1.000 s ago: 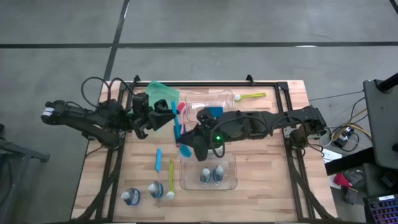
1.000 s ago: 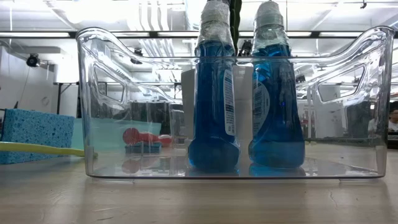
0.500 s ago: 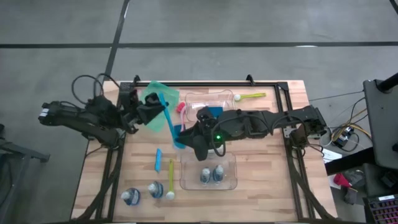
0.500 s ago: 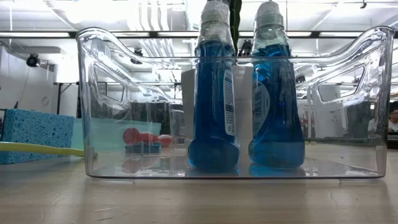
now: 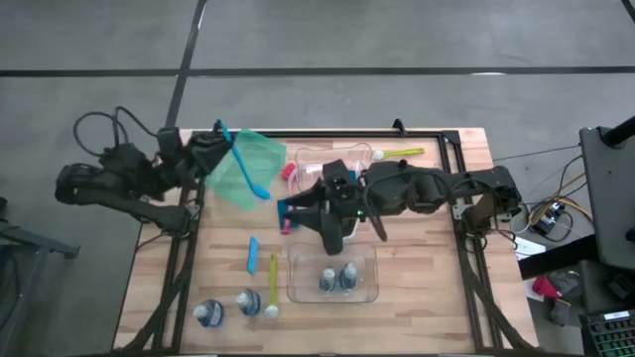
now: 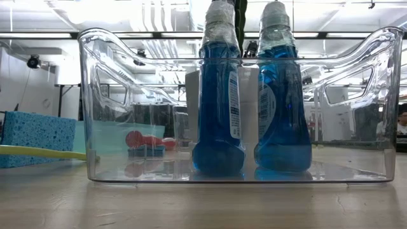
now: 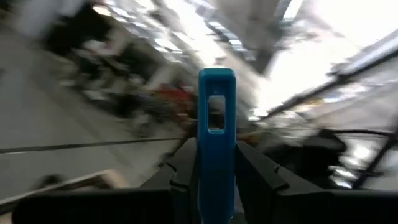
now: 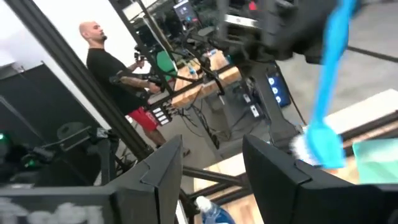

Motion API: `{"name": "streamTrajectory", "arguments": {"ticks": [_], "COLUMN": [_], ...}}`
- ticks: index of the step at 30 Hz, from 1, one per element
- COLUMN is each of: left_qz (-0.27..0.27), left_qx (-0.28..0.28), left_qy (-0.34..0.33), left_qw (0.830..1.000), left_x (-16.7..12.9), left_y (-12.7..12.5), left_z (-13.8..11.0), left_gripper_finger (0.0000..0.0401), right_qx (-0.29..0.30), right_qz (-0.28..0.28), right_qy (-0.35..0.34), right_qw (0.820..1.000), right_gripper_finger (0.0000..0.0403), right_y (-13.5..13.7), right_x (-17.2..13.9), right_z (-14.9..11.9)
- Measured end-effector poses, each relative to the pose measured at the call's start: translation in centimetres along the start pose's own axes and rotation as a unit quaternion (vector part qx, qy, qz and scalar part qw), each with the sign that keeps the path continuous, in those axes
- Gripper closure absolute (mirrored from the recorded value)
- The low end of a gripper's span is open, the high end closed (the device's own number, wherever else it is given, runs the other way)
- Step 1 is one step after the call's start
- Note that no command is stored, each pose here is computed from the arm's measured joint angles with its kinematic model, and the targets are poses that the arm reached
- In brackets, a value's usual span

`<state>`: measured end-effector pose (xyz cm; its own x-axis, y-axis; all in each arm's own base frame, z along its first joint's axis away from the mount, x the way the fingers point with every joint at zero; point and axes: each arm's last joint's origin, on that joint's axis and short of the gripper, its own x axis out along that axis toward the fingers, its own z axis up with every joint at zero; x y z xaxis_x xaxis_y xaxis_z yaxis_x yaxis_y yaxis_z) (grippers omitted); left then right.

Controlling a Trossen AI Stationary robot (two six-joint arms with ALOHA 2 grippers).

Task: Pick & Place Kitchen Sink Supplies
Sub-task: Put the blue dishwashing brush into the light blue bin

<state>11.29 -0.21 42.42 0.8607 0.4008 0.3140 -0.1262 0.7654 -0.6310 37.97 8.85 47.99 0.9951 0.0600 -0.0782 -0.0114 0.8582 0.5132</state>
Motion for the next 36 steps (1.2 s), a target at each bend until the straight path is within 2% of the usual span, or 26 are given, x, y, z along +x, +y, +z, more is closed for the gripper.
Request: {"name": "streamTrajectory", "arguments": {"ticks": [3, 6, 10, 22, 30, 33, 36], "left_qz": [0.078, 0.153, 0.205, 0.251, 0.217, 0.243, 0.288], "left_qx": [0.030, 0.073, 0.103, 0.156, 0.145, 0.160, 0.184], "left_qy": [-0.008, -0.018, -0.019, 0.010, 0.065, 0.092, 0.125], "left_qw": [0.996, 0.985, 0.973, 0.955, 0.963, 0.952, 0.931], "left_x": [-0.9, -1.5, -2.0, -1.7, 0.3, 1.6, 2.8], "left_y": [1.0, 1.8, 2.5, 3.5, 3.6, 3.7, 4.2], "left_z": [0.2, 0.3, 0.2, -0.7, -1.6, -1.6, -1.3], "left_gripper_finger": [0.0321, 0.0321, 0.0321, 0.0324, 0.0328, 0.0327, 0.0327], "right_qx": [-0.020, -0.040, -0.067, -0.106, -0.112, -0.115, -0.121], "right_qz": [0.008, 0.015, 0.024, 0.026, 0.023, 0.023, 0.022], "right_qy": [-0.009, -0.021, -0.036, -0.044, -0.039, -0.039, -0.039], "right_qw": [1.000, 0.999, 0.997, 0.993, 0.993, 0.992, 0.992], "right_gripper_finger": [0.0247, 0.0252, 0.0260, 0.0279, 0.0289, 0.0292, 0.0296], "right_y": [0.4, 0.8, 1.2, 1.9, 1.8, 1.8, 1.8], "right_x": [-0.4, -0.8, -1.4, -2.7, -2.8, -2.8, -2.8], "right_z": [0.6, 1.3, 2.3, 3.8, 3.7, 3.7, 3.7]}}
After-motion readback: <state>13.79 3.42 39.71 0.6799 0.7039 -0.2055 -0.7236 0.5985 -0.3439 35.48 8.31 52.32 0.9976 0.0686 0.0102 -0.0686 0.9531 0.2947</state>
